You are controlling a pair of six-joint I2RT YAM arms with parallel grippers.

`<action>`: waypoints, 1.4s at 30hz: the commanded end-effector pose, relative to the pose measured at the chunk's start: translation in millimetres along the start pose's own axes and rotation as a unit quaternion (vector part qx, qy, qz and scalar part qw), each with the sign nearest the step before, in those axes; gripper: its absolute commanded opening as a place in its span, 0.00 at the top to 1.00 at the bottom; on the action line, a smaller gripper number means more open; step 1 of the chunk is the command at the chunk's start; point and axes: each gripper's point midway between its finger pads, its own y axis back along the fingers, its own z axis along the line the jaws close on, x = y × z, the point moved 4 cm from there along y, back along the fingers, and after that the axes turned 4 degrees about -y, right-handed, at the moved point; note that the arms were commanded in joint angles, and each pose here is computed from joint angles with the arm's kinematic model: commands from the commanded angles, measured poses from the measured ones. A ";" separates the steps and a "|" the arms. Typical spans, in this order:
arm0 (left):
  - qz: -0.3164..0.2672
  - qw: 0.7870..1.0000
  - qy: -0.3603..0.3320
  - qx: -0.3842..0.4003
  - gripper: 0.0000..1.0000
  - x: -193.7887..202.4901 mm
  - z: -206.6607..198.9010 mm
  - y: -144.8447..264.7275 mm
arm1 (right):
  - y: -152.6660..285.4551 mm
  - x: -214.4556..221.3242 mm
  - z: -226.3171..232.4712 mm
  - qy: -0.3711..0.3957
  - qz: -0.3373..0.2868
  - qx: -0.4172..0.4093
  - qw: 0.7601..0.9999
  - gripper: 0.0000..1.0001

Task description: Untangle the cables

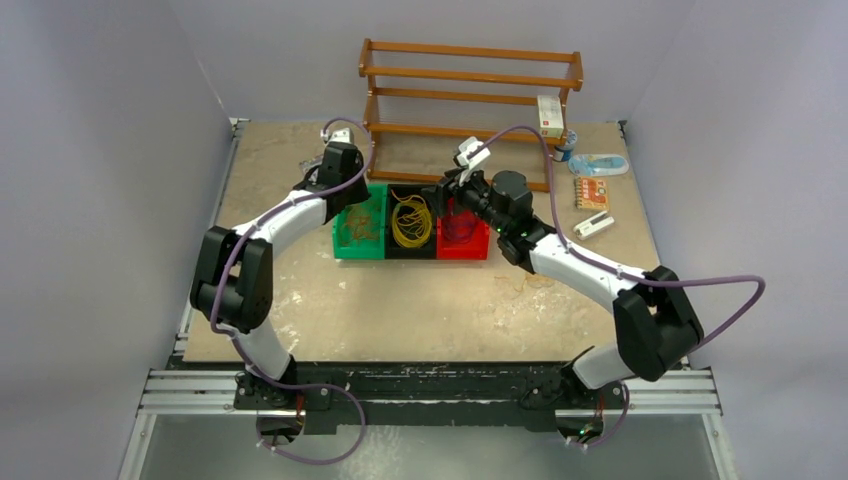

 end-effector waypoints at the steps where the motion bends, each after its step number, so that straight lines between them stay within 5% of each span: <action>1: -0.051 0.998 0.015 -0.015 0.73 -32.1 0.7 8.8 | 10.8 -35.0 -0.1 0.001 -0.056 0.006 0.998 0.32; 18: -0.072 0.997 0.009 -0.034 0.51 -48.4 8.1 38.8 | 13.7 -40.0 0.3 0.000 -0.056 0.006 0.998 0.32; 31: -0.046 0.999 0.011 -0.021 1.00 -25.7 1.7 15.4 | 14.8 -32.3 0.6 0.008 -0.040 0.002 0.999 0.33; 42: -0.020 0.999 -0.001 -0.034 1.00 7.4 2.2 -2.7 | 11.5 -26.7 3.3 0.003 -0.033 -0.010 0.999 0.32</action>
